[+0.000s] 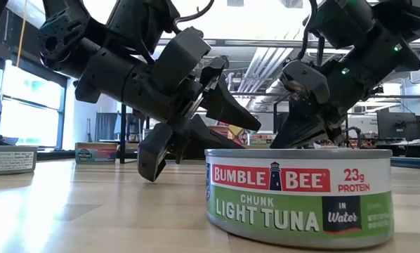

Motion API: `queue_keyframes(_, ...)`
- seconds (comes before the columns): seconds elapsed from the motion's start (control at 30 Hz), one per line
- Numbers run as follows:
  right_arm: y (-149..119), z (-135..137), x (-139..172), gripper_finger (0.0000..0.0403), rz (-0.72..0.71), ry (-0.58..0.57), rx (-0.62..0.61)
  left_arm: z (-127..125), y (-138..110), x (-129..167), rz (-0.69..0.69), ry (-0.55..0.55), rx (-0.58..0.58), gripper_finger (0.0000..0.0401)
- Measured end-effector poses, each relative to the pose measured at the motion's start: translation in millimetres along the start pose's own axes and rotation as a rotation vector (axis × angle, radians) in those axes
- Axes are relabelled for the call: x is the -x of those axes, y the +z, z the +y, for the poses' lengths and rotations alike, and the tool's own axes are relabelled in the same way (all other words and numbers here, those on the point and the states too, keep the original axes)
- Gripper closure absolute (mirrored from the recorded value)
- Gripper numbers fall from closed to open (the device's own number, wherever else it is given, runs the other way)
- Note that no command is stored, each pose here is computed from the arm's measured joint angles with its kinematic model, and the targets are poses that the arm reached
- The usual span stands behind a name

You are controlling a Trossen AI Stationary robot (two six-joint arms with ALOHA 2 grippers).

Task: Stack canned seafood by type on shelf
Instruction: Put the bottom green tuna can on the shelf aligned with the other green tuna can

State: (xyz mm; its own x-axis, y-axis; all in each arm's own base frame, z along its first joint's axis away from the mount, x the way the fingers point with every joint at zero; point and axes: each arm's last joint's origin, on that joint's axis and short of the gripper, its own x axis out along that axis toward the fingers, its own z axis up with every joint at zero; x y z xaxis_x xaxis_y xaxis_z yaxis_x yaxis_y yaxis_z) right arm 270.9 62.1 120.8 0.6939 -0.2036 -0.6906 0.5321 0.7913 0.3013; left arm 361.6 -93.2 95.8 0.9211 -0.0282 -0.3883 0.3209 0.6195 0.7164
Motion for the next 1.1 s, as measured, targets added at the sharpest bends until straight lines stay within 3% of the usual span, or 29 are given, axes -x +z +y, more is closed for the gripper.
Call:
queue_keyframes(0.63,-4.3,-5.7,-1.5,0.0403,0.023,-0.056,-0.067,1.1,0.4,-0.2,-0.004,0.009,0.003,0.0174)
queue_keyframes(1.1,-2.4,-3.2,-2.0,0.0403,0.003,-0.028,-0.026,4.6,-2.7,-0.7,0.035,0.051,-0.042,0.0174)
